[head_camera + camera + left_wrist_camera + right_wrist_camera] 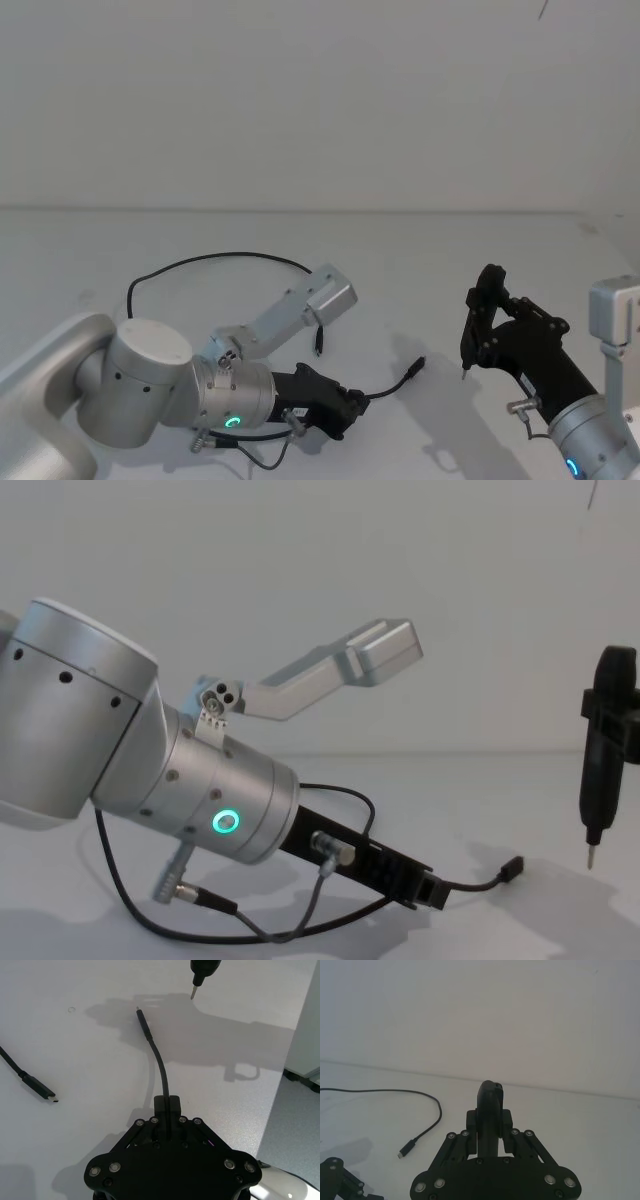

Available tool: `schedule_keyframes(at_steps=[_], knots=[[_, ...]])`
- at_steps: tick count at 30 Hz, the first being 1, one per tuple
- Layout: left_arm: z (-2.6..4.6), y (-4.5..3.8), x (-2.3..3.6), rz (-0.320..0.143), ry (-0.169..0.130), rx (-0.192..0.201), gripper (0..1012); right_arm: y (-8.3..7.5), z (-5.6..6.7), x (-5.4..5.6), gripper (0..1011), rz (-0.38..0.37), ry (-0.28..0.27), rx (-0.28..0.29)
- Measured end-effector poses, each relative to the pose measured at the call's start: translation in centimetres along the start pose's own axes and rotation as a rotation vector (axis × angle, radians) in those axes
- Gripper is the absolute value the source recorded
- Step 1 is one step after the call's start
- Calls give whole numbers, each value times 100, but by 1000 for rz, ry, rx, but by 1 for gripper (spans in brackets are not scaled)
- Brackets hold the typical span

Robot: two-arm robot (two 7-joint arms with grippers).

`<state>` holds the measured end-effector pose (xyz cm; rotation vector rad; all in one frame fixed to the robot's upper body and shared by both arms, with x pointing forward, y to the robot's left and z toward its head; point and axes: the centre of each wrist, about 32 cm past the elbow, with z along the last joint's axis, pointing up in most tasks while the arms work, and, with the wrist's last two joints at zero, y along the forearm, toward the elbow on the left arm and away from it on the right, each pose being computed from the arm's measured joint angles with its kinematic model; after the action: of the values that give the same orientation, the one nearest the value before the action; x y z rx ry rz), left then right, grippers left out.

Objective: Pick up the data cable with the one hand.

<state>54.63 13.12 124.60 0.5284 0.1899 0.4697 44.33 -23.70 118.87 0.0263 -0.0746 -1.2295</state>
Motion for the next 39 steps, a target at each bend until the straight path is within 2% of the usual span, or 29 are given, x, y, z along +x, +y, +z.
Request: schedule_keyframes(at_steps=[6,10,16,25,34,39], knots=[[-2,0,0,1,-1,0,39,5,11,1,279,-2,7,7],[-11,12,0,5,-14,-8,39,25,64,0,279,-3,27,29],[-40,68,9,18,-55,-38,39,73,186,1,279,0,52,74],[-40,181,47,27,-106,-84,39,149,361,8,279,14,77,134],[-34,240,67,31,-132,-108,39,218,447,21,279,24,103,163],[-33,256,72,31,-140,-114,39,252,444,34,279,23,117,161]])
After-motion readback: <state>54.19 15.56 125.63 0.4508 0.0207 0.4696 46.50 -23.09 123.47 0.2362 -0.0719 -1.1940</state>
